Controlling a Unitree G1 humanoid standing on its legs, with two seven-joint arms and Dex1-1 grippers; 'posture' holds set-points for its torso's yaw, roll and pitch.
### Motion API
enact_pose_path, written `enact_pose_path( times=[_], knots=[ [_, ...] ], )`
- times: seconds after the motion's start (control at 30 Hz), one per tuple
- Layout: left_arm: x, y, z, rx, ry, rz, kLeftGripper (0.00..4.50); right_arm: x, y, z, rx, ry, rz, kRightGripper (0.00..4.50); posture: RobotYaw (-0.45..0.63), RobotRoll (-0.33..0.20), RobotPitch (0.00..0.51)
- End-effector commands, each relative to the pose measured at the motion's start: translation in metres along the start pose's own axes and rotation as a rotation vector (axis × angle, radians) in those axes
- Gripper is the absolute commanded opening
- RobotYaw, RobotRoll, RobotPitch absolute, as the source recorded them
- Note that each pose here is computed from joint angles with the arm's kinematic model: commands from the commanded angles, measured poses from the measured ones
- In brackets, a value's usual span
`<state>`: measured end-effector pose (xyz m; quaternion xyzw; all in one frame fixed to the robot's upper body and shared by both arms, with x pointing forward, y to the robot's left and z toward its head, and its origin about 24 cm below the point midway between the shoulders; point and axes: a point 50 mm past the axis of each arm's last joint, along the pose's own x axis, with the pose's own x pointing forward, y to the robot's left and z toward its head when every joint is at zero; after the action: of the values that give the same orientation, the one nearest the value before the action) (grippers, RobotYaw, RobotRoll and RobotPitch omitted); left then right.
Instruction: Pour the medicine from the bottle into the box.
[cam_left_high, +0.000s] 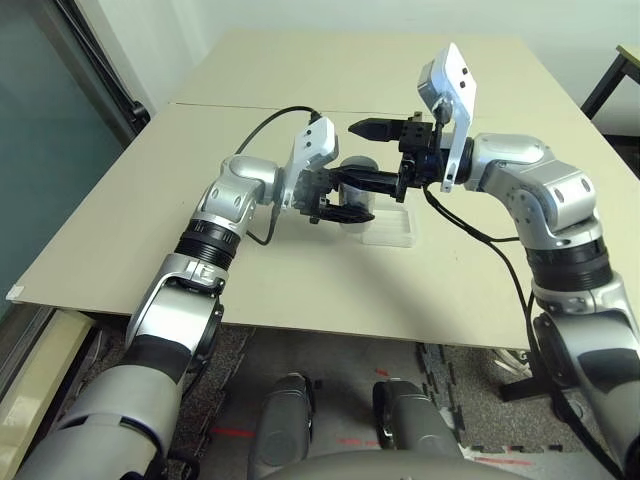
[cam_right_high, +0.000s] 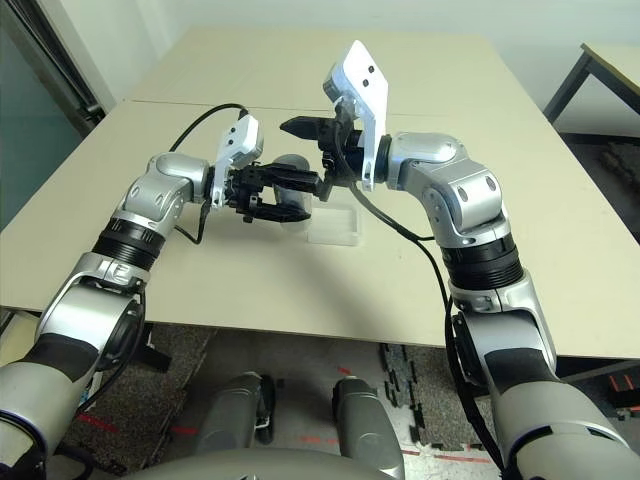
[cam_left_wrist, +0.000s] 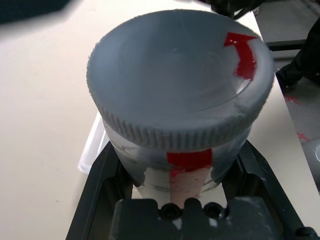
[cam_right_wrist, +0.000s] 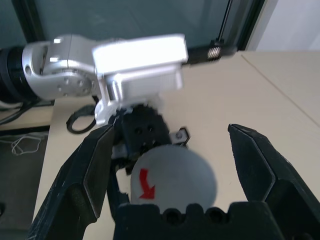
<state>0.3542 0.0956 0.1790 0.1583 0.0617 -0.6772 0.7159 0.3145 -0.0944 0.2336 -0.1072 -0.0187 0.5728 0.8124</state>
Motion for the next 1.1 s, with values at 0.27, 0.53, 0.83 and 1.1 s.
enact_pose_path(
  times=[0.27, 0.53, 0.83, 1.1],
  knots=[
    [0.003, 0.001, 0.002, 0.01, 0.006, -0.005, 2.57, -0.001, 0.002, -0.003, 0.004, 0.021, -0.027, 4.5, 0.03, 0.0, 0.085],
    [0.005, 0.0, 0.005, 0.013, -0.005, -0.01, 2.57, -0.002, -0.007, -0.006, 0.002, 0.03, -0.092, 4.5, 0.04, 0.0, 0.084],
    [0.002, 0.0, 0.004, 0.009, -0.006, 0.001, 2.57, -0.004, -0.011, -0.012, 0.011, 0.037, -0.116, 4.5, 0.04, 0.0, 0.083],
    [-0.004, 0.001, -0.002, -0.006, 0.005, 0.023, 2.57, -0.02, -0.015, -0.014, 0.019, 0.054, -0.145, 4.5, 0.04, 0.0, 0.083]
  ],
)
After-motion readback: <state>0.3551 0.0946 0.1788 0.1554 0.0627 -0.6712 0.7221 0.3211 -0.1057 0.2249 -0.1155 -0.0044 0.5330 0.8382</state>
